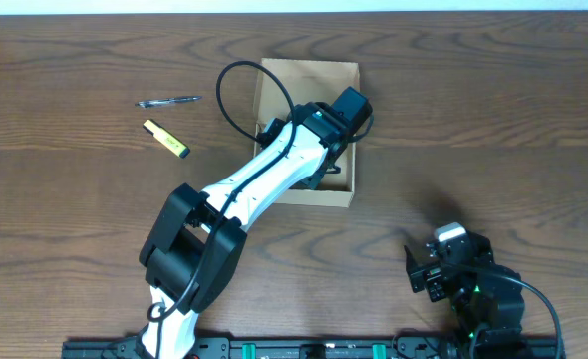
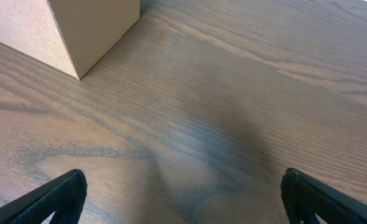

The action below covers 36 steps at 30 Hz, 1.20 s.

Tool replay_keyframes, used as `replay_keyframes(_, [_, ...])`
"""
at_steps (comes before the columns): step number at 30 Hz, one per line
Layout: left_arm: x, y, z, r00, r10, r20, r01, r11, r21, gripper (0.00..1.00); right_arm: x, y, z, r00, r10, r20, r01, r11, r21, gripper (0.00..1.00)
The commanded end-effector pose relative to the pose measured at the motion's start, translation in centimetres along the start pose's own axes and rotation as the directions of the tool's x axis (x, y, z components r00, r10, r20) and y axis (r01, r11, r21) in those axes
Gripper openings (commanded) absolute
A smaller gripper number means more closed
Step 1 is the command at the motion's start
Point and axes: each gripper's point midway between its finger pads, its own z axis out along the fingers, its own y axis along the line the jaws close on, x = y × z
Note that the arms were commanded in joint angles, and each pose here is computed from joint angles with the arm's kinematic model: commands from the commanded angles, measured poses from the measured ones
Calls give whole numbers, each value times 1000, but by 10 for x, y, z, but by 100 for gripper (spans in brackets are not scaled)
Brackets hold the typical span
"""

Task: Pack container
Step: 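Carry the correction tape into the box and lower it, then move the left gripper to the yellow highlighter and grasp it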

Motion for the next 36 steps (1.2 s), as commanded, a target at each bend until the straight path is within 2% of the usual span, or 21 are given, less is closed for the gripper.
replay_keyframes(1, [1,-4,0,1000,-6,6,6,1000,5,48,1,-1,0,1000,14,0,-14,1000,7,99])
replay_keyframes(6, [-2,-9,-4,1000,-25,10,25,999,31,49,1,-1,0,1000,14,1,-14,1000,7,99])
replay_keyframes(11, [-33,-26,-59,993,-99,63,86,979,183,52,1,-1,0,1000,14,1,-14,1000,7,99])
replay_keyframes(14, [-79,-24,-109,968,-187,170,131,947,294,59,1,-1,0,1000,14,1,-14,1000,7,99])
replay_keyframes(15, [-105,-17,-127,944,-234,232,152,934,324,61,1,-1,0,1000,14,1,-14,1000,6,99])
replay_keyframes(17, [-150,1,-151,894,-318,317,203,916,347,64,1,-1,0,1000,14,1,-14,1000,7,99])
replay_keyframes(19, [-188,21,-159,852,-388,351,272,902,335,73,1,-1,0,1000,14,1,-14,1000,7,99])
replay_keyframes(20, [-207,33,-158,834,-423,355,319,894,315,77,1,-1,0,1000,14,1,-14,1000,7,99])
replay_keyframes(22, [-229,47,-150,825,-448,345,370,889,270,77,1,-1,0,1000,14,0,-14,1000,7,99])
replay_keyframes(25, [-264,67,-121,857,-428,287,400,903,156,75,1,-1,0,1000,14,1,-14,1000,7,99])
replay_keyframes(26, [-273,73,-110,873,-409,267,392,913,116,75,1,-1,0,1000,14,0,-14,1000,6,99])
replay_keyframes(27, [-280,79,-100,888,-387,249,379,922,80,81,1,-1,0,1000,14,1,-14,1000,7,99])
replay_keyframes(30, [-297,94,-67,919,-340,200,351,936,-21,83,1,-1,0,1000,14,0,-14,1000,7,99])
replay_keyframes(31, [-300,96,-59,926,-328,186,341,939,-40,84,1,-1,0,1000,14,1,-14,1000,7,99])
replay_keyframes(34, [-308,100,-28,951,-278,132,291,952,-93,95,1,-1,0,1000,14,0,-14,1000,7,99])
replay_keyframes(36, [-310,99,-12,961,-256,102,266,957,-111,98,1,-1,0,1000,14,0,-14,1000,7,99])
